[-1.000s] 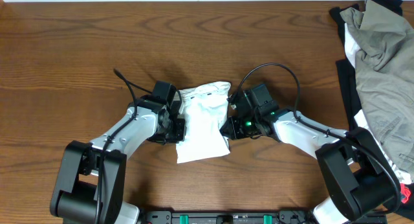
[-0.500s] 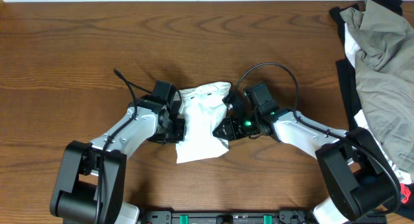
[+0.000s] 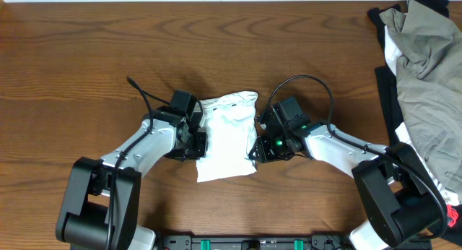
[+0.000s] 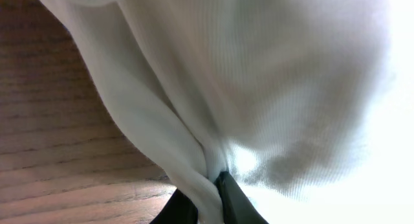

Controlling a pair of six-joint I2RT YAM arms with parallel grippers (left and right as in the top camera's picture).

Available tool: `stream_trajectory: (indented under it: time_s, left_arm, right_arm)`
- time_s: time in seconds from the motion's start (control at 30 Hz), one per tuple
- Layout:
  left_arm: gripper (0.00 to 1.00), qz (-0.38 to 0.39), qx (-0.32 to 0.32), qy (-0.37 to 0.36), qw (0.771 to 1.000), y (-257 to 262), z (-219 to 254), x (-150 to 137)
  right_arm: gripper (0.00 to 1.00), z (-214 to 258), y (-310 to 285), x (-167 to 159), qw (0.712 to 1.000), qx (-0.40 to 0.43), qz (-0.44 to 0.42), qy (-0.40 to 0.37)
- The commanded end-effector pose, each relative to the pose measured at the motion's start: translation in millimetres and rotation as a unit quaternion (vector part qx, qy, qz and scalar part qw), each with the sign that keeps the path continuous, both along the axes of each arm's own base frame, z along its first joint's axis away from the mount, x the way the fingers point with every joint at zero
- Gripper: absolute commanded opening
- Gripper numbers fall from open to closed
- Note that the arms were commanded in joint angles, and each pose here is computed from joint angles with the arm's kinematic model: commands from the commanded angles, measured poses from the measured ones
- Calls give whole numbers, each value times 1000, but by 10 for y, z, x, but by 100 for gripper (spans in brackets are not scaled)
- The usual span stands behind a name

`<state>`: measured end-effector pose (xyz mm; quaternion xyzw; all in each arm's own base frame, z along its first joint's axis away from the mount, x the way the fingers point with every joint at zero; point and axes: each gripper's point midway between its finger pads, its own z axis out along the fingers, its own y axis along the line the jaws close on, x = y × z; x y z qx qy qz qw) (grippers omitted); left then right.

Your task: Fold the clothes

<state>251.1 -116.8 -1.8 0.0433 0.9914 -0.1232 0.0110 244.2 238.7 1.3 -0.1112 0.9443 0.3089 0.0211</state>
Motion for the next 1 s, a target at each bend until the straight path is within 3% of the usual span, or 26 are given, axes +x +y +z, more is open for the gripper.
stream_trajectory:
  time_s: [0.0, 0.13, 0.5, 0.97]
  left_arm:
    - [12, 3, 11, 3, 1000, 53, -26, -58]
    - [13, 3, 11, 3, 1000, 54, -27, -59]
    - [13, 3, 11, 3, 1000, 53, -27, -58]
    - [13, 3, 11, 3, 1000, 53, -27, -59]
  right_arm:
    - [25, -17, 18, -2, 1000, 0, 0, -1]
    - [17, 160, 139, 18, 998, 54, 17, -6]
    - [20, 769, -62, 355, 991, 56, -34, -114]
    - [17, 317, 24, 201, 998, 33, -14, -51]
